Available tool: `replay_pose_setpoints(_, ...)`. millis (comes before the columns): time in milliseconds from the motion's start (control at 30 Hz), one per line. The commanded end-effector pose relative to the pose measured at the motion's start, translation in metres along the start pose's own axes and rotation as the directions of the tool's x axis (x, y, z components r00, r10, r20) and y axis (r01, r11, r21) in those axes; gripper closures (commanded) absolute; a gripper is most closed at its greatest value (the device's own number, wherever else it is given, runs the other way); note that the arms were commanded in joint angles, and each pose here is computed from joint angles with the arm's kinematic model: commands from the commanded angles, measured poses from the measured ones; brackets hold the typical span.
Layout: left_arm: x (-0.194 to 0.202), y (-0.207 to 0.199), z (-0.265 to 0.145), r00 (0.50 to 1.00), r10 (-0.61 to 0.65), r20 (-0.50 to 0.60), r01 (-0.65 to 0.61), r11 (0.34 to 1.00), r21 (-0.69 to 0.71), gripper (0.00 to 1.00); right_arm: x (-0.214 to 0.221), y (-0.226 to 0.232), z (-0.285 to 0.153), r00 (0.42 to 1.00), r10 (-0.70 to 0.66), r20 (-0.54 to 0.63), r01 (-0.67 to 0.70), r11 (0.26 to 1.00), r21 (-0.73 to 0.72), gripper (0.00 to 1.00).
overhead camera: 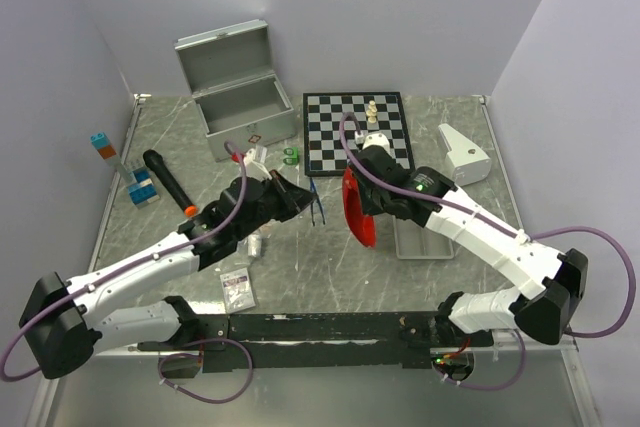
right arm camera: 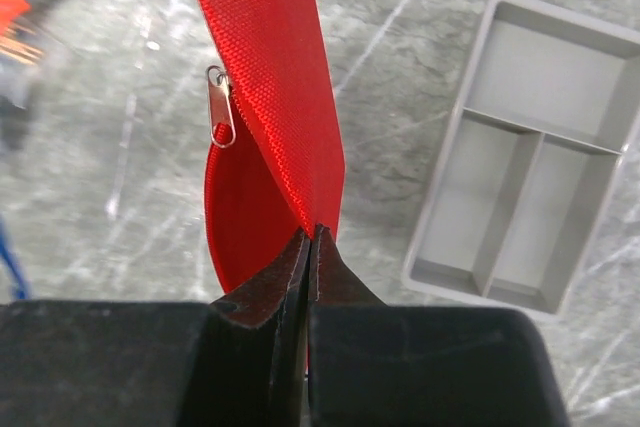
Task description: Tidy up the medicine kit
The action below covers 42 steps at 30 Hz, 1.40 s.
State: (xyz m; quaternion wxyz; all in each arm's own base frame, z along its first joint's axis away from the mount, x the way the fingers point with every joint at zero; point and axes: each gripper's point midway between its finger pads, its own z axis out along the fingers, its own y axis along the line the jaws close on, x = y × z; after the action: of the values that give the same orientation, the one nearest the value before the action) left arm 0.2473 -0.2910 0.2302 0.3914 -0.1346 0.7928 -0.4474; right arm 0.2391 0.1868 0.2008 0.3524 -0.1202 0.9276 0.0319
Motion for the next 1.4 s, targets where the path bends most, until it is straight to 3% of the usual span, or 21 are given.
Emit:
replay_pose_setpoints(0,-0.003,-0.055,-0.007,0.999,0.038,0.010,-0.039,0.970,0.240,0.99,-0.034,0.018,-0.013,0.993,0.103,0.050,-0.098,0.991,-0.090,1.00)
replay_pose_setpoints(333,0.001,-0.088,0.005,0.993,0.088,0.074,-0.107,0.946,0.307,0.99,-0.037,0.036,-0.017,0.987,0.160,-0.013,-0.160,0.977,-0.140,1.00)
replay_pose_setpoints(600,0.015,-0.074,0.025,0.982,0.153,0.115,-0.174,0.963,0.204,0.99,-0.037,0.035,-0.024,0.983,0.183,-0.023,-0.184,0.972,-0.147,1.00)
replay_pose_setpoints(900,0.023,-0.043,0.037,0.979,0.163,0.125,-0.170,0.985,0.041,0.99,-0.039,0.028,-0.028,0.981,0.196,-0.002,-0.194,0.972,-0.130,1.00)
replay_pose_setpoints(1067,0.017,-0.039,0.031,0.976,0.153,0.158,-0.160,0.987,0.030,0.99,-0.036,0.025,-0.027,0.979,0.204,-0.002,-0.203,0.970,-0.135,1.00)
replay_pose_setpoints(1367,0.037,-0.029,0.054,0.978,0.197,0.071,-0.193,0.979,-0.058,0.99,-0.038,0.026,-0.029,0.978,0.210,0.001,-0.208,0.968,-0.142,1.00)
